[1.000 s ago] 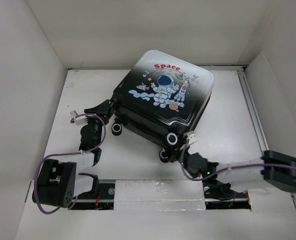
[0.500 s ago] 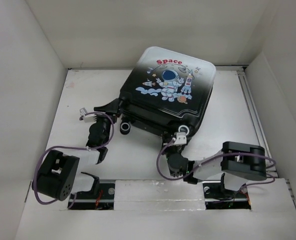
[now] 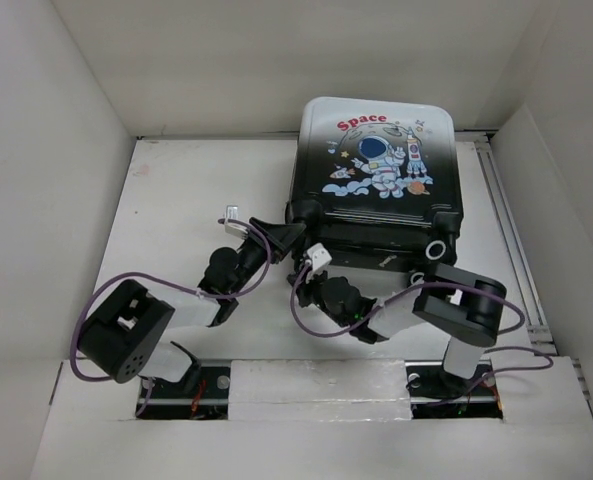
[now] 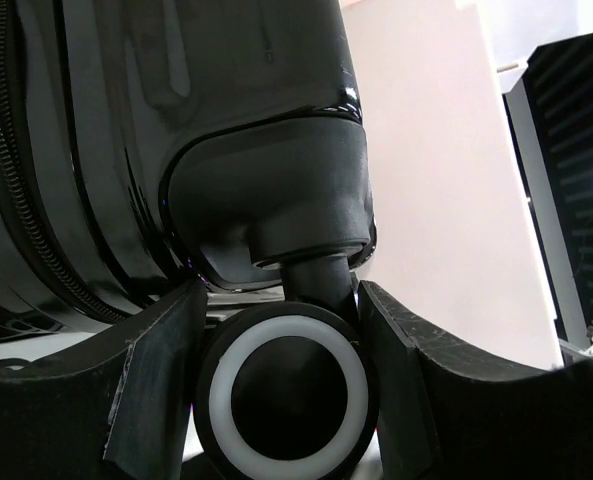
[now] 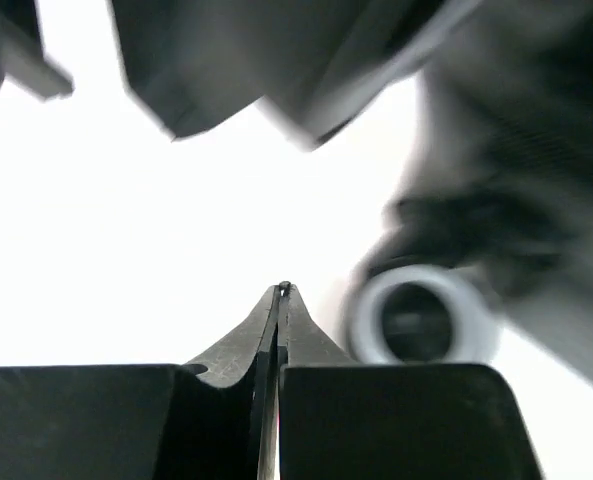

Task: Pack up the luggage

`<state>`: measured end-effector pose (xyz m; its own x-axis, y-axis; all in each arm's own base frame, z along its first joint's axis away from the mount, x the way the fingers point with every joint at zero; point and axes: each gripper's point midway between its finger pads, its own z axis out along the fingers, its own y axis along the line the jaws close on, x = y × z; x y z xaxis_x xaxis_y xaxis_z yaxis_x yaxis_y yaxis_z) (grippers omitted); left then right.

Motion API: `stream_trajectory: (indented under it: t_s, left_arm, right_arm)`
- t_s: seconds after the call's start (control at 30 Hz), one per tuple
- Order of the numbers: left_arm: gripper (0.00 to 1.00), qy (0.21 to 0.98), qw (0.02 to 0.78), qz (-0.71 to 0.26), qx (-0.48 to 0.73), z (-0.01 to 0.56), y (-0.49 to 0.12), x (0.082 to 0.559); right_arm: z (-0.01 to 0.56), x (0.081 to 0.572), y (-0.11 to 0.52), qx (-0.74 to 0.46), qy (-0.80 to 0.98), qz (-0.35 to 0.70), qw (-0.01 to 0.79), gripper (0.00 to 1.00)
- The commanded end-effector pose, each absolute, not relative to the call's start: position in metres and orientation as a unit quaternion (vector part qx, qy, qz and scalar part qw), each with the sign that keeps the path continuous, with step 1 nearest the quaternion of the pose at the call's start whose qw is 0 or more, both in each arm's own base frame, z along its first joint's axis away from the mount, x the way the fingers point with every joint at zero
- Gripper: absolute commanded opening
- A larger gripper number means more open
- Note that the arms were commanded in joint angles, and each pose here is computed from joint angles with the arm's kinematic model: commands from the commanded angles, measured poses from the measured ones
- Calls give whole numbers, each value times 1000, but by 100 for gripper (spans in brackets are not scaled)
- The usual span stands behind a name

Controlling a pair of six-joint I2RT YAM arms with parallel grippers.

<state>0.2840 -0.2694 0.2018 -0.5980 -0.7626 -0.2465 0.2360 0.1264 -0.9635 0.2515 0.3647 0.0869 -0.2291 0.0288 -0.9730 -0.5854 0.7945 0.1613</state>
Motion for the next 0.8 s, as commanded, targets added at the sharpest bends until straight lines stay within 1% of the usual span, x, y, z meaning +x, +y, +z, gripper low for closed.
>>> stream_trajectory:
  t_s: [0.0, 0.03, 0.1, 0.13, 0.2, 0.23, 0.27, 0.3, 0.33, 0.37, 0.43, 0.47, 0.53, 0.57, 0.6, 0.7, 0.77]
  left_arm:
    - [0, 587, 370, -710, -118, 254, -288, 243]
    - [0, 588, 370, -709, -119, 254, -288, 243]
    - [0, 587, 381, -705, -117, 260, -284, 242]
    - [0, 599, 382, -693, -123, 253, -284, 245]
    - [0, 601, 407, -677, -124, 255, -276, 249]
    - [0, 609, 409, -667, -126, 253, -275, 253]
    - [0, 613, 415, -660, -129, 251, -273, 255]
    - [0, 613, 424, -655, -126, 254, -272, 257]
    - [0, 613, 430, -651, -126, 254, -269, 259]
    - [0, 616, 435, -644, -129, 253, -268, 261]
    - [0, 618, 439, -638, -130, 253, -268, 264]
    - [0, 622, 440, -634, -135, 250, -266, 267]
    - [0, 628, 434, -632, -132, 245, -268, 267]
    - [0, 633, 431, -629, -134, 242, -270, 270]
    - [0, 633, 431, -629, -134, 242, -270, 270]
    - [0, 630, 431, -633, -129, 241, -273, 271]
    - [0, 634, 427, -633, -127, 238, -274, 270]
  right_arm:
    - [113, 222, 408, -245, 678, 386, 576, 0]
    - [114, 220, 406, -240, 680, 390, 573, 0]
    - [104, 218, 386, -218, 709, 354, 570, 0]
    - [127, 219, 374, -200, 702, 354, 585, 0]
    - [117, 221, 341, -180, 741, 298, 573, 0]
    - [146, 222, 325, -159, 735, 294, 590, 0]
    - [124, 214, 306, -158, 772, 260, 558, 1]
    - [141, 215, 284, -120, 770, 251, 574, 11]
    - [121, 215, 270, -114, 792, 218, 559, 11]
    - [137, 212, 255, -65, 789, 236, 564, 22]
    - [114, 209, 213, -32, 813, 181, 552, 32]
    - [125, 207, 203, -11, 806, 198, 558, 34]
    - [114, 206, 178, 23, 820, 180, 543, 37]
    - [111, 203, 174, 33, 822, 190, 536, 39]
    - [118, 202, 170, 50, 817, 206, 535, 44]
    - [112, 205, 155, 82, 818, 203, 533, 54]
    - [114, 212, 146, 106, 815, 193, 536, 58]
